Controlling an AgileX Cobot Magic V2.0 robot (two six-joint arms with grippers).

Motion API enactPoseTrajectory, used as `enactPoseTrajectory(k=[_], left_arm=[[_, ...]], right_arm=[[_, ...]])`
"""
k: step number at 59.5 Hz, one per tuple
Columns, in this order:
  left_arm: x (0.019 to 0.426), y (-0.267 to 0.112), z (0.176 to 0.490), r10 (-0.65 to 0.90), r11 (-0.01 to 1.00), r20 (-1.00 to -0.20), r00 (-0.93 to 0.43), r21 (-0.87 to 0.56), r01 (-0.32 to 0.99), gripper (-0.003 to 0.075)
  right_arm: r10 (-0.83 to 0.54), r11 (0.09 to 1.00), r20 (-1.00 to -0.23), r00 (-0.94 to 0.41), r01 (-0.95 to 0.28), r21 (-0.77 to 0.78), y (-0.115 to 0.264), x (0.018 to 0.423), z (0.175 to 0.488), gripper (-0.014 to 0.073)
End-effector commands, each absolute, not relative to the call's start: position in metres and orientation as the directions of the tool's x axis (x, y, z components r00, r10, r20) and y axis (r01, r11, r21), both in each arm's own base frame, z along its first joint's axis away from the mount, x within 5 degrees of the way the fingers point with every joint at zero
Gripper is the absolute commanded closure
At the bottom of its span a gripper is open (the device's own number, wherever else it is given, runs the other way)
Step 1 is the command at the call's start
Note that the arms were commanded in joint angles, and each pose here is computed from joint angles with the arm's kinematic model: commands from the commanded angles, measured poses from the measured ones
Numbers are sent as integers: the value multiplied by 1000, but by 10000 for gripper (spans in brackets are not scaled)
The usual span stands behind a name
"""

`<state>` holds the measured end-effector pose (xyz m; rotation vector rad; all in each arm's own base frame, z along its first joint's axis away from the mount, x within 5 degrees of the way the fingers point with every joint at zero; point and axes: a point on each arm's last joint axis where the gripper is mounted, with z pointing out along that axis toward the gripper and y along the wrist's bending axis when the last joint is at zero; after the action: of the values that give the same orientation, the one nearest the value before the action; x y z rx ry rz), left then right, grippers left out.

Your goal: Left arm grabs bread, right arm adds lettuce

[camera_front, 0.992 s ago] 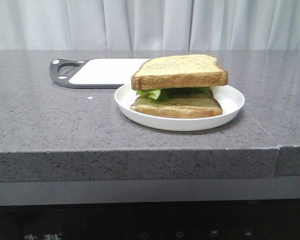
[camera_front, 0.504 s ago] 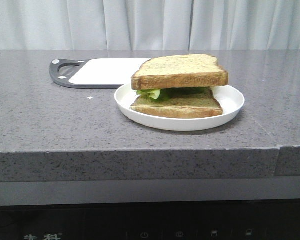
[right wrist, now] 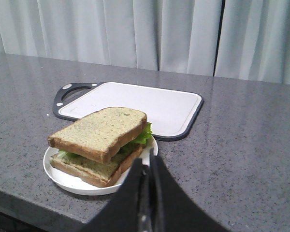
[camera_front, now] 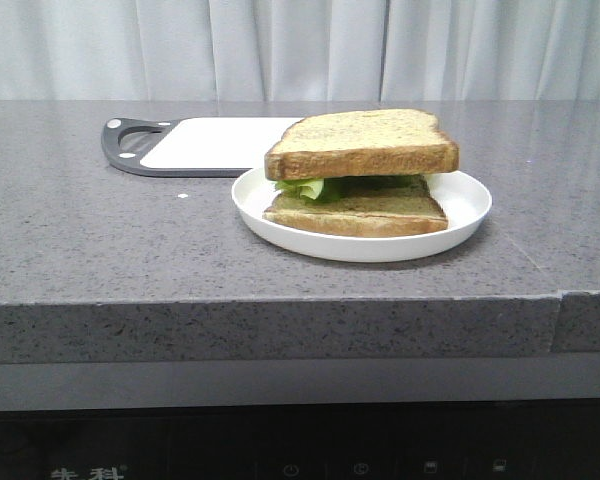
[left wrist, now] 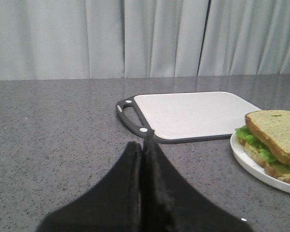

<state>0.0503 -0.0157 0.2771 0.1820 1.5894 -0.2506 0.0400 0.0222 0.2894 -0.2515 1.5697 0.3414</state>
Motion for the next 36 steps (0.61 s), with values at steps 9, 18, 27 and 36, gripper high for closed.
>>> enactPoseTrajectory(k=[9, 18, 27, 36], left_arm=[[44, -8, 275, -46, 988, -996, 81, -34, 150, 741], [44, -6, 245, -42, 993, -997, 62, -34, 112, 741], [52, -6, 215, -37, 994, -999, 5, -36, 104, 741], [55, -6, 204, -47, 994, -999, 9, -46, 99, 741]], right_arm=[[97, 936, -994, 56, -345, 72, 20, 40, 305, 657], [97, 936, -994, 56, -345, 72, 20, 40, 305, 657], [96, 936, -994, 54, -345, 72, 20, 40, 304, 657], [96, 936, -994, 53, -345, 72, 20, 40, 304, 657]])
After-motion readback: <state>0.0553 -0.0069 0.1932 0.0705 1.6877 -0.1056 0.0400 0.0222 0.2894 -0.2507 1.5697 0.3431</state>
